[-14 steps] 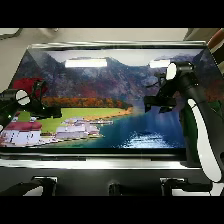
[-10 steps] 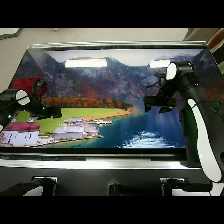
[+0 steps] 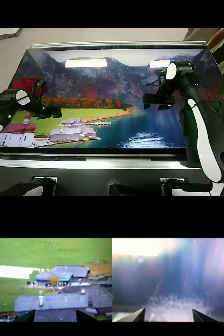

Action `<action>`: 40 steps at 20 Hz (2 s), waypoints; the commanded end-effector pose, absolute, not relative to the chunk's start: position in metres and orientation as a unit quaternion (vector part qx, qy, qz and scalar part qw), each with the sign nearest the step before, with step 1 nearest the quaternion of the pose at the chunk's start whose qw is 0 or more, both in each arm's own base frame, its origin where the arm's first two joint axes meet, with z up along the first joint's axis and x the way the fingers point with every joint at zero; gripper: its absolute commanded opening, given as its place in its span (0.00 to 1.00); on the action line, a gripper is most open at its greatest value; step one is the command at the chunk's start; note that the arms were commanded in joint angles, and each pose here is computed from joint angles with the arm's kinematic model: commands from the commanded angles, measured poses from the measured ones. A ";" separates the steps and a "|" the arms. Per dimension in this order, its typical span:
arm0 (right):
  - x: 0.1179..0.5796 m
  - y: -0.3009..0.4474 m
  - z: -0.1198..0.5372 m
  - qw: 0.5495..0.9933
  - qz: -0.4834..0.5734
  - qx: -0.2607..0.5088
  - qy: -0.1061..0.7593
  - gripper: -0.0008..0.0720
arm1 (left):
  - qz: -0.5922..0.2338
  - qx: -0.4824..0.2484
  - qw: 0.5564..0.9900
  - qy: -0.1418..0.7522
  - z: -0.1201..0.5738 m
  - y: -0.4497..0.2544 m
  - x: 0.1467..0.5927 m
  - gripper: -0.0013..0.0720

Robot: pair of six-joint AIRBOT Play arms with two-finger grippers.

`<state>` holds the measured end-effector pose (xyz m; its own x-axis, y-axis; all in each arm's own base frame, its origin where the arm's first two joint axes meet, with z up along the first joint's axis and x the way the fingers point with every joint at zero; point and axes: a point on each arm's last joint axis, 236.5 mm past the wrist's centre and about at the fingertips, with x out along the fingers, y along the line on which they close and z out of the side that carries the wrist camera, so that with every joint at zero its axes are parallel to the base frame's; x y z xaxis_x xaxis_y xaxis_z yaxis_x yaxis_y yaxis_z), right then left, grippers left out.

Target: Fold the shirts.

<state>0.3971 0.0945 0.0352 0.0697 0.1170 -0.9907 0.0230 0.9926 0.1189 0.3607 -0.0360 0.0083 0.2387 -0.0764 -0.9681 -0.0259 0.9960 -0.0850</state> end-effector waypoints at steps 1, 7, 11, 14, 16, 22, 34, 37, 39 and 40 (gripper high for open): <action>0.433 0.101 0.041 0.779 0.041 0.066 0.622 0.94 | -0.019 -0.050 0.838 0.543 0.021 -0.039 0.403 0.80; 0.462 0.106 0.051 0.816 0.047 0.077 0.571 0.95 | 0.022 -0.123 0.928 0.351 0.075 -0.003 0.500 1.00; 0.461 0.106 0.050 0.815 0.047 0.077 0.572 0.95 | 0.170 -0.410 0.809 0.386 0.030 0.156 0.500 1.00; 0.461 0.107 0.050 0.815 0.048 0.078 0.573 0.95 | 0.186 -0.529 0.733 0.385 -0.012 0.224 0.460 1.00; 0.459 0.111 0.050 0.811 0.054 0.086 0.575 0.95 | 0.214 -0.549 0.723 0.362 -0.027 0.261 0.444 1.00; 0.456 0.120 0.051 0.801 0.042 0.133 0.582 0.95 | 0.222 -0.574 0.733 0.290 -0.050 0.286 0.477 1.00; 0.434 0.117 0.044 0.770 0.024 0.142 0.622 0.95 | 0.195 -0.628 0.720 0.223 -0.085 0.261 0.537 0.67; 0.429 0.116 0.043 0.764 0.023 0.136 0.630 0.95 | 0.172 -0.636 0.718 0.226 -0.076 0.253 0.539 0.05; 0.429 0.115 0.045 0.770 0.041 0.112 0.627 0.95 | 0.141 -0.611 0.750 0.212 -0.040 0.250 0.548 0.05; 0.430 0.112 0.049 0.776 0.047 0.097 0.621 0.95 | 0.121 -0.581 0.781 0.195 -0.008 0.248 0.553 0.05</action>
